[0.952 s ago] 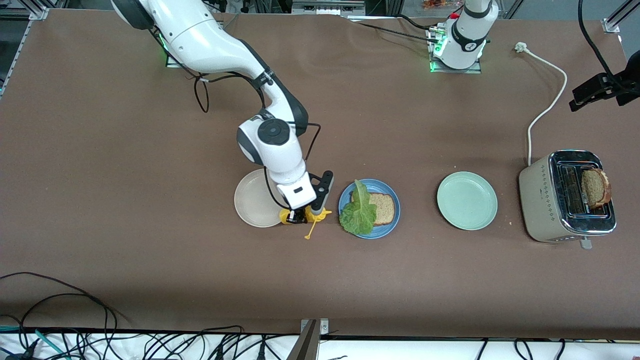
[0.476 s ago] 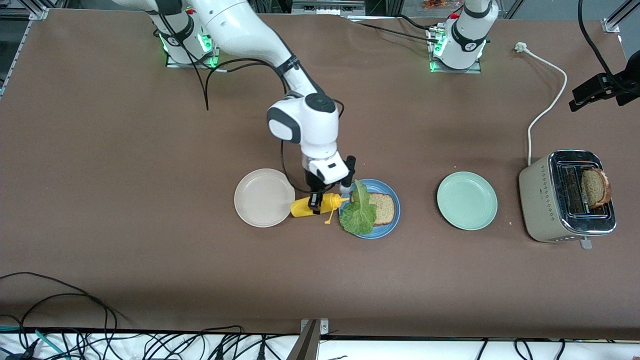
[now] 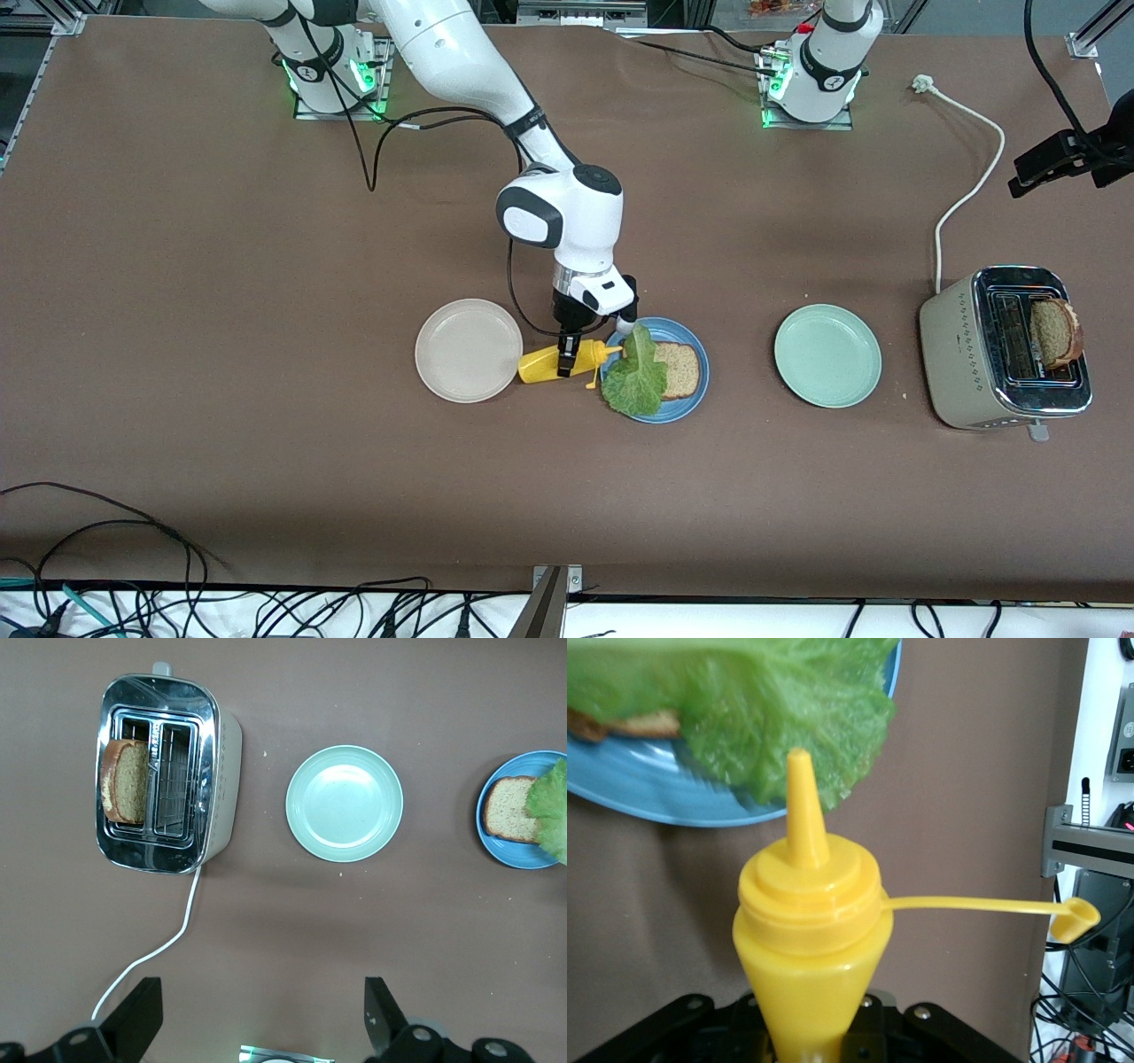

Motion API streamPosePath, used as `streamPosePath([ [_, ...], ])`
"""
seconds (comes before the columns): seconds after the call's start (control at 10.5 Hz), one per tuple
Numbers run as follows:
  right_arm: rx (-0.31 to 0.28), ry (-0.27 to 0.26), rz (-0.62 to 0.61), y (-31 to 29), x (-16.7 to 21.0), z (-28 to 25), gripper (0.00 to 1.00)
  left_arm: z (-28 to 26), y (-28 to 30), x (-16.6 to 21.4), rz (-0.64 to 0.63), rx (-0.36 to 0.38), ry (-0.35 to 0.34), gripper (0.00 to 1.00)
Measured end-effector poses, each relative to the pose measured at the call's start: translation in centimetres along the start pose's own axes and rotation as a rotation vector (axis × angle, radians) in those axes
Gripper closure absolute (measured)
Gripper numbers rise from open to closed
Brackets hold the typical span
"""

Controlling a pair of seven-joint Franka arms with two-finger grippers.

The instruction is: Make sandwich in blue plate with both arms

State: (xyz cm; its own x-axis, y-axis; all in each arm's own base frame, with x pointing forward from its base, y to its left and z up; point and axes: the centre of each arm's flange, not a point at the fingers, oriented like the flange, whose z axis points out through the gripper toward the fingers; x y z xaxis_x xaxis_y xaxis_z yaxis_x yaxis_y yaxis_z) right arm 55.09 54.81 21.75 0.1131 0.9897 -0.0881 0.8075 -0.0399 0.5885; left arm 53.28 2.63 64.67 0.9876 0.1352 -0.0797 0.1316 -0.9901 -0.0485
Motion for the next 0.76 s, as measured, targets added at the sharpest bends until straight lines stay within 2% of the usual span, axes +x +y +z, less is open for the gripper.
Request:
streamPosePath([
  [0.29, -0.045, -0.029, -0.056, -0.8, 0.3, 1.2, 0.89, 0.0, 0.0, 0.0, 0.000, 0.000, 0.000, 0.00],
  [0.48, -0.081, -0.052, -0.102, -1.7, 0.6, 1.6, 0.91, 0.0, 0.0, 0.0, 0.000, 0.000, 0.000, 0.00],
  [0.76, -0.171, -0.150, -0.174, -3.2, 1.3, 1.1, 0.91, 0.0, 0.0, 0.0, 0.000, 0.000, 0.000, 0.00],
])
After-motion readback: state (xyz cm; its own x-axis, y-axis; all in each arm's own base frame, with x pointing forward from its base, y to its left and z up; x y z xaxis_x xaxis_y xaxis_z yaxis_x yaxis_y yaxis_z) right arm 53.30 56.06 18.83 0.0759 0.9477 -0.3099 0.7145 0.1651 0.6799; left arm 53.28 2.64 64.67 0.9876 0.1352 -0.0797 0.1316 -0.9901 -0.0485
